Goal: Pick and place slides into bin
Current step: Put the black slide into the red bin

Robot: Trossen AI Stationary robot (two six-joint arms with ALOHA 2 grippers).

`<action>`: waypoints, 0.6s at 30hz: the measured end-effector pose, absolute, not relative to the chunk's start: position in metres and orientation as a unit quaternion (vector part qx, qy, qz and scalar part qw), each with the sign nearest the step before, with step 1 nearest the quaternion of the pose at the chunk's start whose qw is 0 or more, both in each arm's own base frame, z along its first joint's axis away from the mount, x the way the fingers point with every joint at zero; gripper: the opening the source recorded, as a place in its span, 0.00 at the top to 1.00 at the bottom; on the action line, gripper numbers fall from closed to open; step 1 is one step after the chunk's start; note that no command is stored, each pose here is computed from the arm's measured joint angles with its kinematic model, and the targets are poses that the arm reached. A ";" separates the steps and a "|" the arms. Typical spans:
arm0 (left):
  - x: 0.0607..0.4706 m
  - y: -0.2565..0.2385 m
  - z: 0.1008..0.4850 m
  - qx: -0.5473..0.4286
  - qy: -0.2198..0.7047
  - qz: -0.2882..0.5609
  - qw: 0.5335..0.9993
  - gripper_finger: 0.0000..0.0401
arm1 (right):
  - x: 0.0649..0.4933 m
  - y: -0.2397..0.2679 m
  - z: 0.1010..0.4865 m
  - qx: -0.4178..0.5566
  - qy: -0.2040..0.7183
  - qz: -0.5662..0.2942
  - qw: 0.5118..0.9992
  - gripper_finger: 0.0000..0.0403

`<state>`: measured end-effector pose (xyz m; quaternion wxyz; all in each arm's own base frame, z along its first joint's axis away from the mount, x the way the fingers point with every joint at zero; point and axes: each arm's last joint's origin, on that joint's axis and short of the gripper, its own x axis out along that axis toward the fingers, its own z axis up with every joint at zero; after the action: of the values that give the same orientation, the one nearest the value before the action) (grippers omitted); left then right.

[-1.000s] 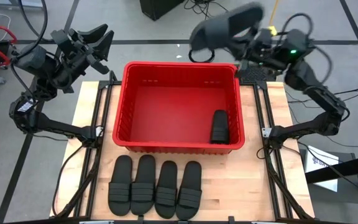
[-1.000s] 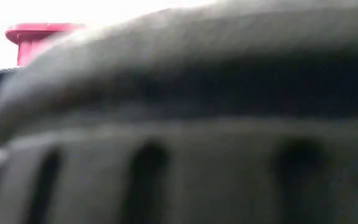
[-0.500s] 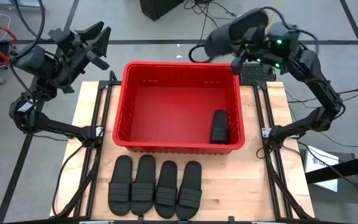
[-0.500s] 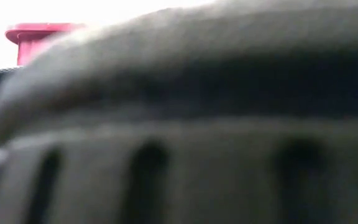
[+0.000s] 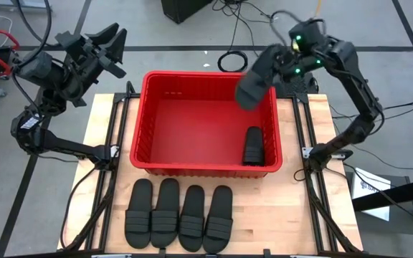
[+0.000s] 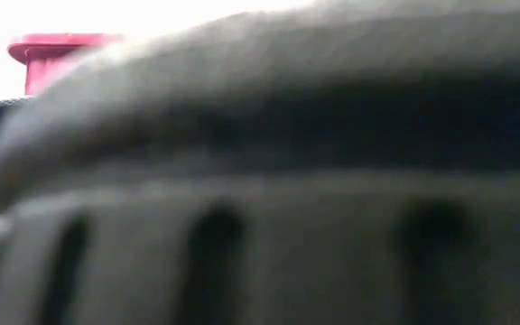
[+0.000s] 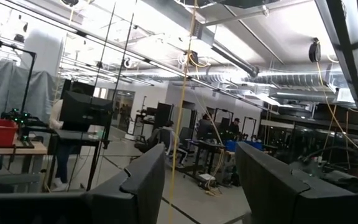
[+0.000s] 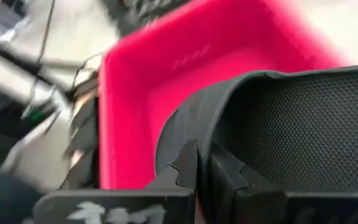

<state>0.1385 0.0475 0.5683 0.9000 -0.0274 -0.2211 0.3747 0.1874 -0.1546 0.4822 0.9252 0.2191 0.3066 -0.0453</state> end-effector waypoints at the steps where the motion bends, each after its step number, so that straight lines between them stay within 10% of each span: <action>1: 0.139 0.047 0.568 -0.028 -0.221 0.375 0.900 0.50 | 0.187 -0.156 0.478 0.225 0.321 -0.034 0.919 0.98; 18: 0.139 0.047 0.568 -0.032 -0.222 0.369 0.902 0.50 | 0.223 -0.197 0.424 0.278 0.385 0.085 0.876 0.99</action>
<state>0.1389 0.0473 0.5680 0.9019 -0.0317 -0.2215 0.3694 0.2226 -0.1973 0.4242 0.8761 0.2776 0.3850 0.0854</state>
